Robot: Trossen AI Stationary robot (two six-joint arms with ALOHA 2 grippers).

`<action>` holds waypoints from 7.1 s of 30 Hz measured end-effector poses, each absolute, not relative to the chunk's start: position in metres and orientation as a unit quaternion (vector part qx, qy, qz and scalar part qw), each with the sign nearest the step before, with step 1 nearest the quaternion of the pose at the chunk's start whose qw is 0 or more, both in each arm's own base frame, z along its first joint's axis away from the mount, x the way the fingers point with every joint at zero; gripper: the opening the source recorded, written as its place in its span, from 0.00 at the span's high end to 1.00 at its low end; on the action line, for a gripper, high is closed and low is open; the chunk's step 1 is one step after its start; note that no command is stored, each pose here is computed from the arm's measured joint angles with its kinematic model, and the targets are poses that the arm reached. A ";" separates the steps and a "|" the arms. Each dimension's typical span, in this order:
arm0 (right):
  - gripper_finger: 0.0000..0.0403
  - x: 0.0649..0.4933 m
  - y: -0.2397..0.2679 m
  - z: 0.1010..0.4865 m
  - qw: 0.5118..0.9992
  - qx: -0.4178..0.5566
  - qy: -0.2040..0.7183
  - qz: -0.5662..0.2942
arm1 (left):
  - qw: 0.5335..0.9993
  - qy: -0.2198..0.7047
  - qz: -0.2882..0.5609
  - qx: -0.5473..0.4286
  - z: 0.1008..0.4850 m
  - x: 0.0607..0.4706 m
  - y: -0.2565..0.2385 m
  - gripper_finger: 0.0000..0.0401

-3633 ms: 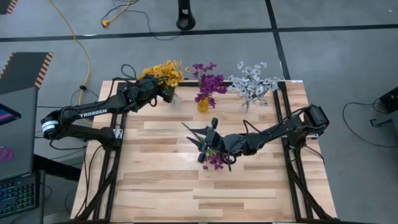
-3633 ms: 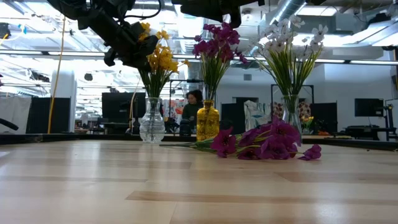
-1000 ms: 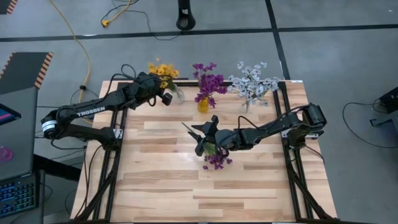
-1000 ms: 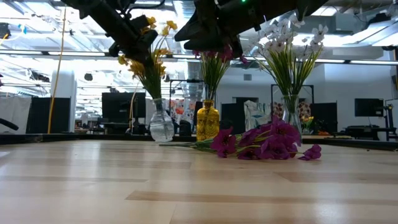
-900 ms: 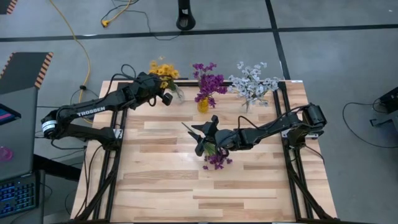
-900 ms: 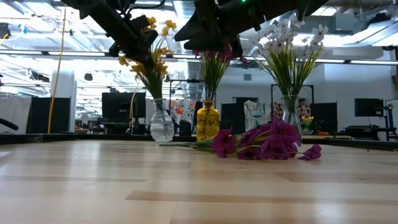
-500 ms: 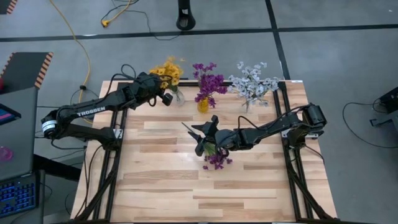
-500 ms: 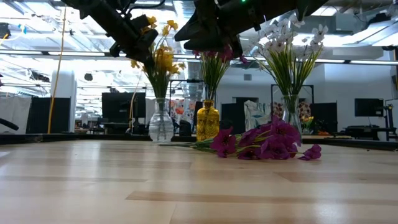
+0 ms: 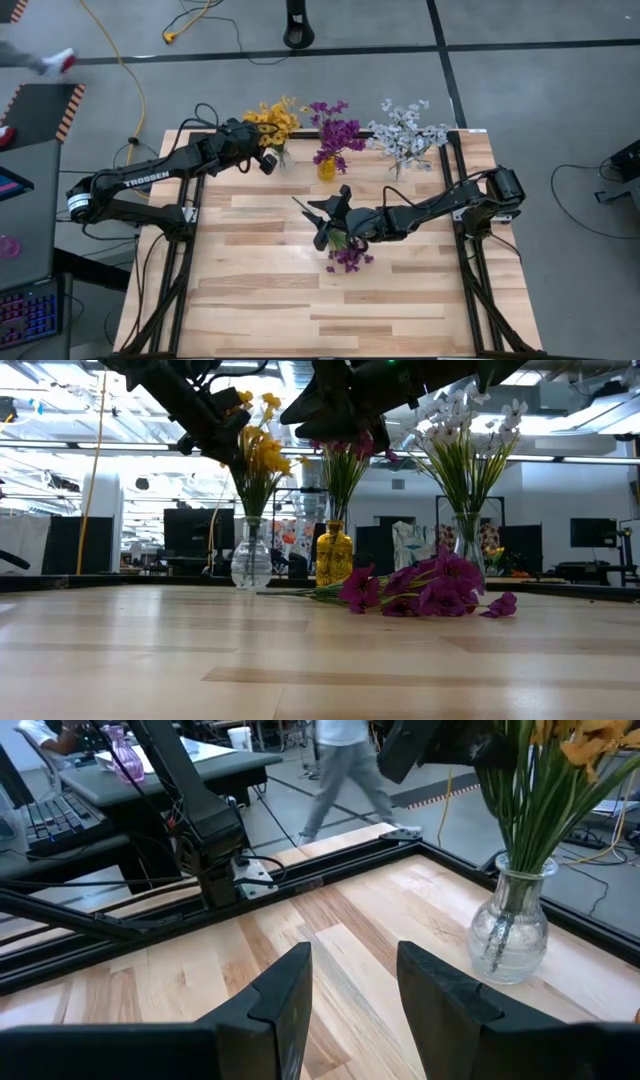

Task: Sort flowers into vase by color
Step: Put the yellow flowers into the left transparent vase, then put the purple flowers into the yellow vase

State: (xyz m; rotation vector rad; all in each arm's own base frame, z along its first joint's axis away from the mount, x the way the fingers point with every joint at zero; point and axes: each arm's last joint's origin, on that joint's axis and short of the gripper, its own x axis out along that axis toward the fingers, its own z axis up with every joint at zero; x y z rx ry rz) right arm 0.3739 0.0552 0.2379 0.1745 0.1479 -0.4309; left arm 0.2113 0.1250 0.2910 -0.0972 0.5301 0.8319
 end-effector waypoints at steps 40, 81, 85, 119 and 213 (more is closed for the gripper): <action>0.56 0.374 0.055 0.237 0.969 0.097 0.075 -0.215 | 0.880 0.270 0.386 -0.055 0.283 0.217 0.127 0.55; 0.56 0.369 0.079 0.238 0.976 0.089 0.078 -0.183 | 0.948 0.110 0.297 0.002 0.360 0.108 0.062 0.50; 0.56 0.367 0.088 0.236 0.978 0.084 0.087 -0.172 | 0.969 0.112 0.220 -0.010 0.359 0.099 0.052 0.50; 0.56 0.252 0.126 0.305 0.972 0.025 0.220 -0.076 | 0.972 0.201 -0.093 0.082 0.268 0.272 -0.029 0.50; 0.56 0.234 0.115 0.290 0.939 0.039 0.322 -0.113 | 0.764 0.536 -0.160 0.323 0.136 0.433 -0.001 0.80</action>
